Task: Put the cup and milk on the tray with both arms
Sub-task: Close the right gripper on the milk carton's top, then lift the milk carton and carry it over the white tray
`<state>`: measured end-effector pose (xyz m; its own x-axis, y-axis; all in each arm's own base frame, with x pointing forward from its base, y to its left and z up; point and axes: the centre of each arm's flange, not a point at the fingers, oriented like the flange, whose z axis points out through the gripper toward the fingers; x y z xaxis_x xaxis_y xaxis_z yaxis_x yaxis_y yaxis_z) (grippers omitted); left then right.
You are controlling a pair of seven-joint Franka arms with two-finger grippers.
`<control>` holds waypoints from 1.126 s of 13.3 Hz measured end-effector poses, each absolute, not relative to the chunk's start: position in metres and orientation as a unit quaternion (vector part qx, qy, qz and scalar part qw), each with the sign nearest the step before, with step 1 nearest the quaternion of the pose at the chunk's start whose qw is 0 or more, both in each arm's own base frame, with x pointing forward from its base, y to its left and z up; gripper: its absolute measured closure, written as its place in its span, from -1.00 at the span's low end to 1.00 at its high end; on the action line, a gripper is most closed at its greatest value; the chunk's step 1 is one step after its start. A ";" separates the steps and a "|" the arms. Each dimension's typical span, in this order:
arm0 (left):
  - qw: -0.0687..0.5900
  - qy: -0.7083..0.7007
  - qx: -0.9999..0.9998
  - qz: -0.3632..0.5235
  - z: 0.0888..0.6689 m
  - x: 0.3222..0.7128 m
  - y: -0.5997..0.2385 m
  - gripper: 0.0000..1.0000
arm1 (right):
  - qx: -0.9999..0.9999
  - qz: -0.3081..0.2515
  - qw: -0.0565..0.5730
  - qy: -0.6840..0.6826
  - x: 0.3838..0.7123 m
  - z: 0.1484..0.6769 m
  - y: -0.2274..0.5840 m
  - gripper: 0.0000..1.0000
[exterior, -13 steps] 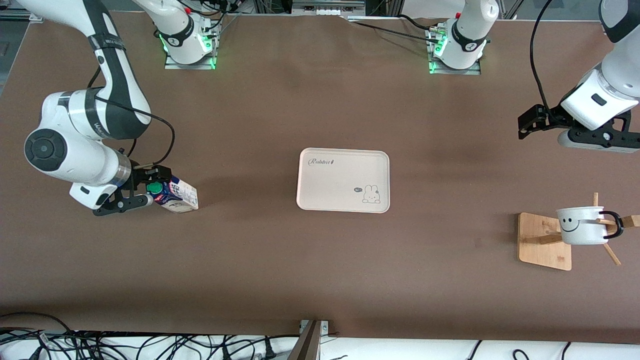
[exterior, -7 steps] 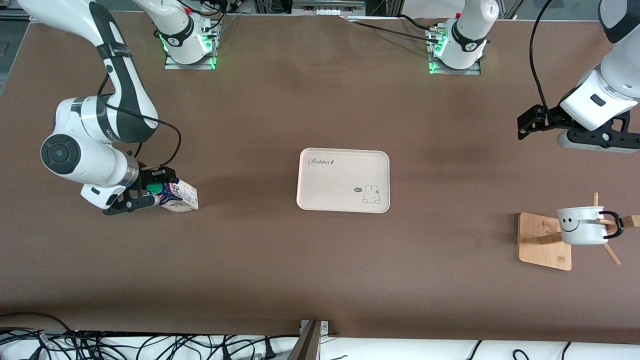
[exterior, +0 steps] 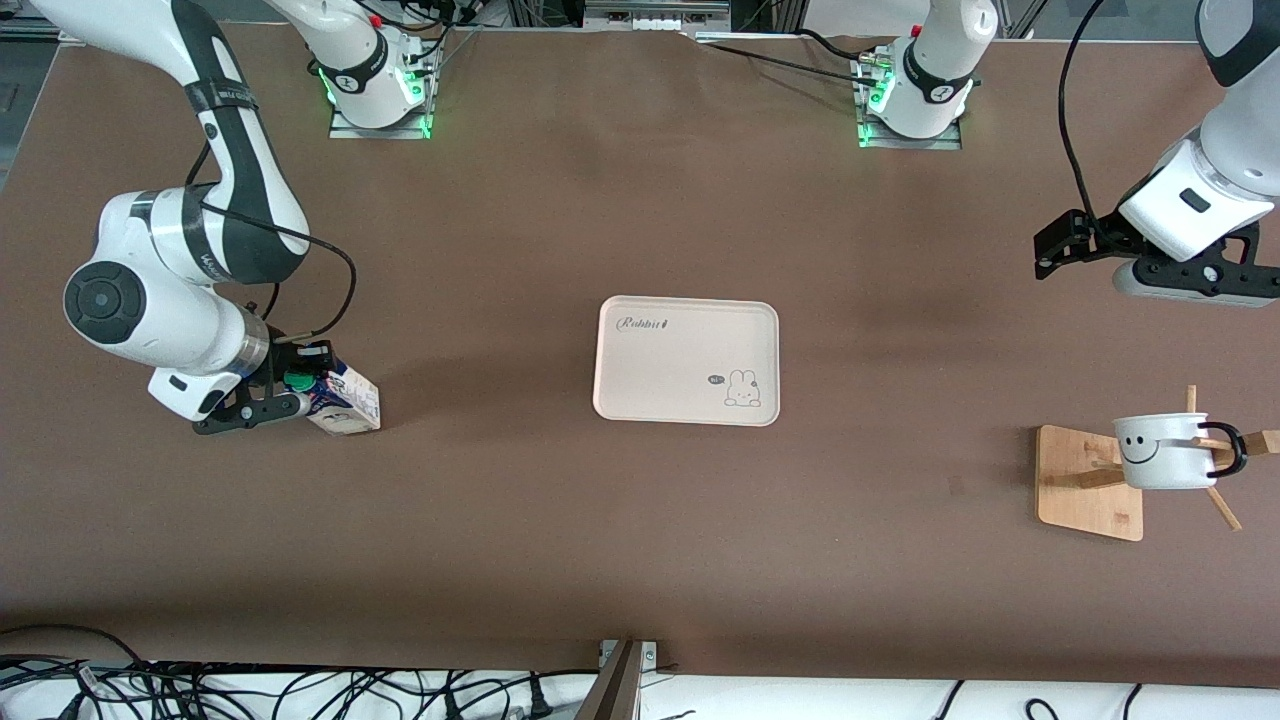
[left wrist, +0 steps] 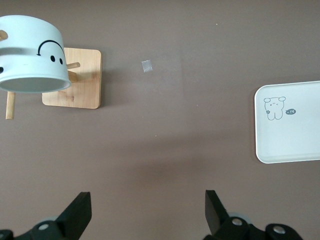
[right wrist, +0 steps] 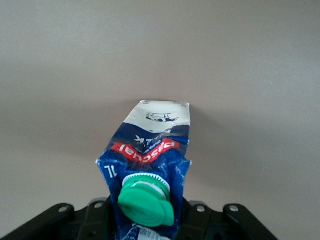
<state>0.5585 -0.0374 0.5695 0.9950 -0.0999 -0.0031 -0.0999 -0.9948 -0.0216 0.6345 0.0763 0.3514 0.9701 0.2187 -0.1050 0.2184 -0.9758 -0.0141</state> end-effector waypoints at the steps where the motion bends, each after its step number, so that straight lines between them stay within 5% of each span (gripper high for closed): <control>1: 0.011 0.050 -0.999 0.001 0.570 0.558 -0.038 -1.00 | -0.993 0.058 0.011 -0.100 0.633 0.357 0.090 0.30; 8: 0.011 0.051 -0.999 0.001 0.570 0.558 -0.038 -1.00 | -0.996 0.059 0.058 -0.015 0.581 0.409 0.335 0.30; 15: 0.011 0.051 -0.999 0.000 0.570 0.558 -0.039 -1.00 | -0.997 0.019 0.080 0.009 0.527 0.336 0.502 0.30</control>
<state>0.5585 -0.0387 0.5700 0.9948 -0.1021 -0.0020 -0.1022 -0.9945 -0.0216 0.5268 0.5022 0.3361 0.9991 -0.0155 -0.0389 -0.0216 -0.9869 -0.1601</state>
